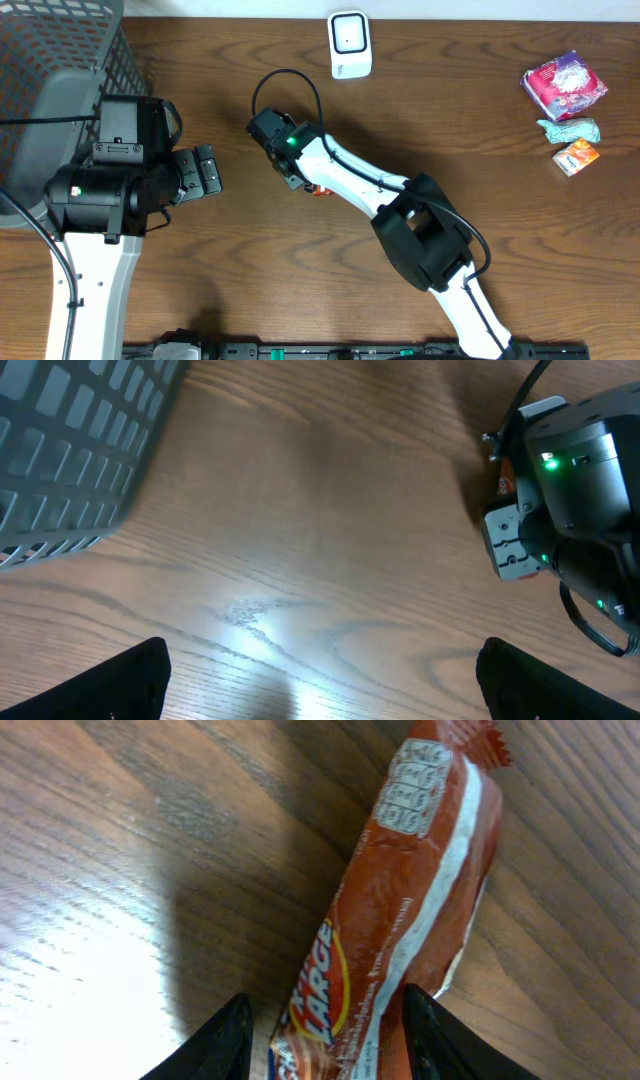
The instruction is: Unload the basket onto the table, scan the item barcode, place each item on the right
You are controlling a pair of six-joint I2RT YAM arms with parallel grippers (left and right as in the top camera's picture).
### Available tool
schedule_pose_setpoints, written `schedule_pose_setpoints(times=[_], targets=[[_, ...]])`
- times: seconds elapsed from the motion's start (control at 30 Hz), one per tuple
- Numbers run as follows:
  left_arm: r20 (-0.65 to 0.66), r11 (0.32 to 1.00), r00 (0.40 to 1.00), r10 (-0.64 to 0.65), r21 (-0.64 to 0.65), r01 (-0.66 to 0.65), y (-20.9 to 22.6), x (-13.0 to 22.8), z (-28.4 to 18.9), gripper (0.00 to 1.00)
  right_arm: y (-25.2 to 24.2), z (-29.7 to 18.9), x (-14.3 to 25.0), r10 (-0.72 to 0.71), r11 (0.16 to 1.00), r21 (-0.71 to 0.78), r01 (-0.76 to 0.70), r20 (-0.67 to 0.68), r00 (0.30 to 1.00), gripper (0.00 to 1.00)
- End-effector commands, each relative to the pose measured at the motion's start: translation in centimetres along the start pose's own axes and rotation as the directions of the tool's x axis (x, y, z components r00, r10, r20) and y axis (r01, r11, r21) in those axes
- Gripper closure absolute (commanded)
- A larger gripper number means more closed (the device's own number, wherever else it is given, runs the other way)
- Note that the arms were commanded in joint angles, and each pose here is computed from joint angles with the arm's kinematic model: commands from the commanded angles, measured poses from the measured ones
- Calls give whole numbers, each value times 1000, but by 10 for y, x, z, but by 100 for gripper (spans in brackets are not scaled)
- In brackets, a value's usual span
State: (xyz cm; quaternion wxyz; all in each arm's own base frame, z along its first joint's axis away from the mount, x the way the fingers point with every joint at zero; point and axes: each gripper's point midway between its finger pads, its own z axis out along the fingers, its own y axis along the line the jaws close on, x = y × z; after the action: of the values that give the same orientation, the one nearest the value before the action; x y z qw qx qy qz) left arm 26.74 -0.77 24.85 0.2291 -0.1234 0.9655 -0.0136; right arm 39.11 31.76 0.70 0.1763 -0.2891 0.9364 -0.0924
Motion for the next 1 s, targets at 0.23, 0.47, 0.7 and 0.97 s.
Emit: schedule_pose_setpoints(times=[0.23, 0.47, 0.7, 0.97], targets=[[4, 1000, 1000, -14, -2, 14, 1, -1, -1, 2, -3, 35, 35, 31, 993, -108, -45, -126, 992, 91], [4, 1000, 1000, -14, -2, 14, 1, -1, -1, 2, 4, 22, 16, 145, 913, -357, -195, -164, 976, 99], [3, 1000, 1000, -14, -2, 14, 1, -1, -1, 2, 6, -31, -23, 228, 589, -750, -301, -203, 952, 99], [4, 1000, 1000, -14, -2, 14, 1, -1, -1, 2, -15, -53, -24, 269, 320, -876, -360, -280, 921, 99]])
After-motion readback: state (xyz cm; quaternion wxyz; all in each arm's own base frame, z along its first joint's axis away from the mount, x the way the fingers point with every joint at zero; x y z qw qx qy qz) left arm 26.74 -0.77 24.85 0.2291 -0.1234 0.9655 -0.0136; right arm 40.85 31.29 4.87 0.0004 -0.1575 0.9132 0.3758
